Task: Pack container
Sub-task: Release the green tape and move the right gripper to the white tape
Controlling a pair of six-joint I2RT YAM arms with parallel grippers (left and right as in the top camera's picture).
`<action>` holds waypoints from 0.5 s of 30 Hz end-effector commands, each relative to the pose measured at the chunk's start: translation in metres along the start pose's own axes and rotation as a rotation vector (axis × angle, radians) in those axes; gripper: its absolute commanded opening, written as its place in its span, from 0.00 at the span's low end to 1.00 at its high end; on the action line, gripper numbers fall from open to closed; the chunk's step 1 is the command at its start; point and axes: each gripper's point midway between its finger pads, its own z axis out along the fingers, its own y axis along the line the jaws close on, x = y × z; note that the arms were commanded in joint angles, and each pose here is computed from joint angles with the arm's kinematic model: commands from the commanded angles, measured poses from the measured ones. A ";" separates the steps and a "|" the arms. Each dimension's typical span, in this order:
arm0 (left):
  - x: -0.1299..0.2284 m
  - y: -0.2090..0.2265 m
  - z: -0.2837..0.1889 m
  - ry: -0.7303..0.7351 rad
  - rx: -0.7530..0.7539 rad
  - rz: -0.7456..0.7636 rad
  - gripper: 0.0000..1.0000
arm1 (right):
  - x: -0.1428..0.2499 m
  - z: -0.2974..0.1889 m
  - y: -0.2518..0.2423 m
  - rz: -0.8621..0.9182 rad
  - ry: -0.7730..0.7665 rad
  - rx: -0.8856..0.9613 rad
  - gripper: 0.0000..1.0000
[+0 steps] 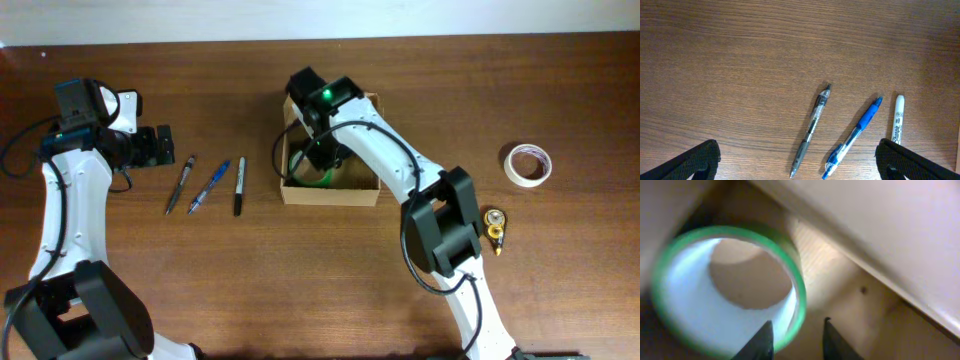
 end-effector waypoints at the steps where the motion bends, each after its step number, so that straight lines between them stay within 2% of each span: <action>1: -0.009 0.002 -0.005 -0.024 -0.006 0.017 0.99 | -0.029 -0.131 -0.020 0.034 -0.295 0.064 0.36; 5: -0.009 0.002 -0.005 -0.024 -0.006 0.017 0.99 | -0.016 -0.208 -0.056 0.100 -0.439 0.156 0.41; 8: -0.009 0.002 -0.005 -0.024 -0.006 0.017 0.99 | 0.015 -0.258 -0.102 0.236 -0.510 0.197 0.43; 12: -0.009 0.002 -0.005 -0.024 -0.006 0.017 0.99 | 0.063 -0.296 -0.176 0.439 -0.557 0.269 0.44; 15: -0.009 0.002 -0.005 -0.024 -0.006 0.017 0.99 | 0.108 -0.293 -0.237 0.660 -0.522 0.320 0.45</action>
